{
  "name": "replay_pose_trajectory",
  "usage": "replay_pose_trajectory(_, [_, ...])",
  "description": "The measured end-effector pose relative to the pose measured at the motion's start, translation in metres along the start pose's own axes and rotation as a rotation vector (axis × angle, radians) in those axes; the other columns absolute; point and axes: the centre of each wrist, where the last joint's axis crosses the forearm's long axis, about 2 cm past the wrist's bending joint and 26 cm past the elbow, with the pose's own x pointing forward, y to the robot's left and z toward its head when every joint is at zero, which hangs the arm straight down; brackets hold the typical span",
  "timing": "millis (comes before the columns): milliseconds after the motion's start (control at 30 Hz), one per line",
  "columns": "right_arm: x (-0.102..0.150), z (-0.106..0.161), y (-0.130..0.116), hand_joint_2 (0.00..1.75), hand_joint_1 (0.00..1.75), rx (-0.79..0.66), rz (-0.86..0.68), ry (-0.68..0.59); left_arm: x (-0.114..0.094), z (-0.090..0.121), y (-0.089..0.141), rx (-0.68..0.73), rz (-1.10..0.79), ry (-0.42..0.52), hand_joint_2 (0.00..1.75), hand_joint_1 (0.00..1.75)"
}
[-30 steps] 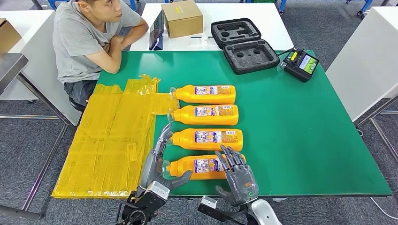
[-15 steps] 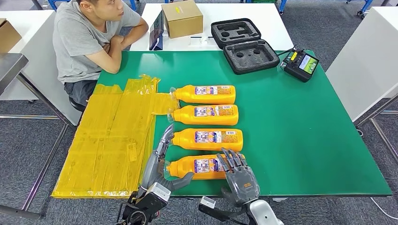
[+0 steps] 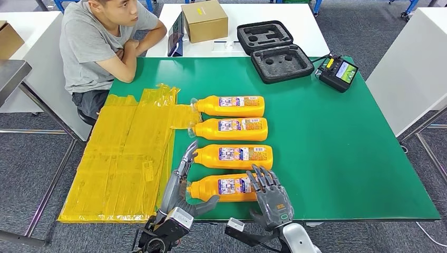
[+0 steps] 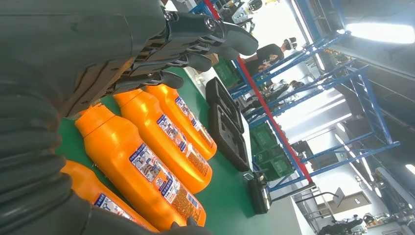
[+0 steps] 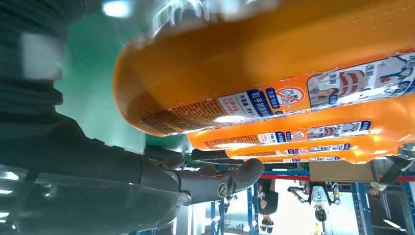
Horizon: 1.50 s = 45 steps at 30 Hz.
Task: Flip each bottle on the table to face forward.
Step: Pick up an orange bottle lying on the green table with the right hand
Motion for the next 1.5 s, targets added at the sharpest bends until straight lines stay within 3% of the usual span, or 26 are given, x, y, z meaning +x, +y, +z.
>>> replay_pose_trajectory(333, [-0.004,-0.009,0.003,1.75,0.0,0.023,0.105,-0.001,0.0,0.0,0.0,0.001,-0.001,0.0,1.75,0.0])
replay_pose_trajectory(800, [-0.012,-0.027,0.005,1.75,0.0,0.047,0.073,-0.006,0.0,0.0,0.0,-0.004,-0.002,-0.002,1.75,0.0])
replay_pose_trajectory(1367, [-0.014,-0.03,0.007,1.75,0.0,0.055,0.074,-0.005,0.0,0.0,0.0,-0.004,-0.002,-0.002,1.75,0.0])
replay_pose_trajectory(1500, [-0.013,-0.03,0.007,1.75,1.38,0.063,0.073,-0.006,0.0,0.0,0.0,-0.004,-0.002,-0.002,1.75,0.0])
